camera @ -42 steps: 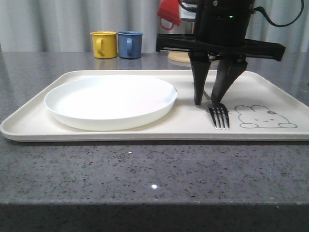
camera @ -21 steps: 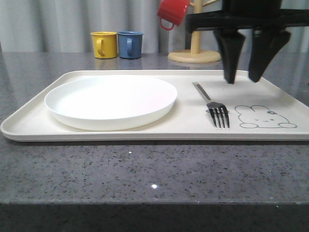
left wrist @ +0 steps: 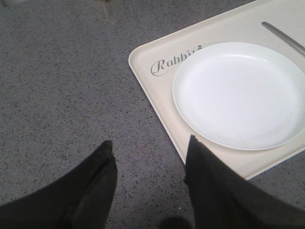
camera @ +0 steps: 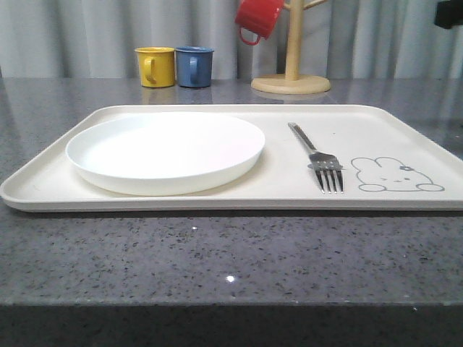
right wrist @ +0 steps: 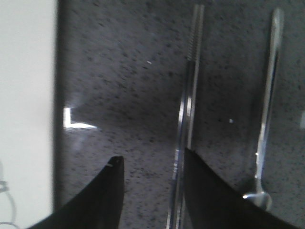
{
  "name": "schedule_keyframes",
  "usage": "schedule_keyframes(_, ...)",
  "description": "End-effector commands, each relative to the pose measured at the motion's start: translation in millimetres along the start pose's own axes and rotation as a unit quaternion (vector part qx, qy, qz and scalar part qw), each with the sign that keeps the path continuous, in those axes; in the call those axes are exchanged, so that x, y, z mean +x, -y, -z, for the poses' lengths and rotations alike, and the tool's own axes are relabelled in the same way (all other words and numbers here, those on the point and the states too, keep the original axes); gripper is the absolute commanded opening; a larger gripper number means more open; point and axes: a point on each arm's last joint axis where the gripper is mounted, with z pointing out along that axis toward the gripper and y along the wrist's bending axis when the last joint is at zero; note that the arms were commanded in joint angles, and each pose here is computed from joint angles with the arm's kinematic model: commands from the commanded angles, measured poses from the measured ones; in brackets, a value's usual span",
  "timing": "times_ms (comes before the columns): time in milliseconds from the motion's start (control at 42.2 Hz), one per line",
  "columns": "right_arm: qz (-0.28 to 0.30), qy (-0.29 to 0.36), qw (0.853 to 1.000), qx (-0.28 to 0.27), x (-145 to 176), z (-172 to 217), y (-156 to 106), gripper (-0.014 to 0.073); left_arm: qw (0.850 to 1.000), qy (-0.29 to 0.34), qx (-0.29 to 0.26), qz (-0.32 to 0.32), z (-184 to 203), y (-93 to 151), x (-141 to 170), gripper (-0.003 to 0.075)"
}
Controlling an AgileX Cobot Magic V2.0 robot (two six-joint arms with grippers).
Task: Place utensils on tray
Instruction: 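Move the right gripper back to the steel chopsticks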
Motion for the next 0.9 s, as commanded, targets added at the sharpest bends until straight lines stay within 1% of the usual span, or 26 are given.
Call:
schedule_keyframes(0,-0.003,-0.030,1.000,0.004,14.3,10.4,21.4,0.0331,0.999,0.051,-0.005,0.003,6.8,-0.8,-12.4,0.0333)
schedule_keyframes(142,-0.014,-0.027,0.999,-0.015,16.6,-1.7,34.8,0.0331,0.999,0.051,-0.005,0.003,6.8,-0.8,-12.4,0.0333)
schedule_keyframes(213,-0.012,-0.021,0.999,-0.027,15.8,-4.9,34.9,0.0331,0.999,0.051,-0.005,0.003,6.8,-0.8,-12.4,0.0333)
schedule_keyframes(379,-0.009,0.000,0.999,-0.037,12.0,-6.3,32.8,0.0331,0.999,0.051,-0.005,0.003,6.8,-0.8,-12.4,0.0333)
schedule_keyframes(545,-0.006,0.012,0.999,-0.036,7.7,-10.0,32.4,0.0331,0.999,0.051,-0.005,0.003,6.8,-0.8,-12.4,0.0333)
schedule_keyframes(876,-0.004,-0.031,0.998,-0.048,4.1,-32.3,29.4,0.0329,0.999,0.051,-0.005,0.003,6.8,-0.8,-12.4,0.0333)
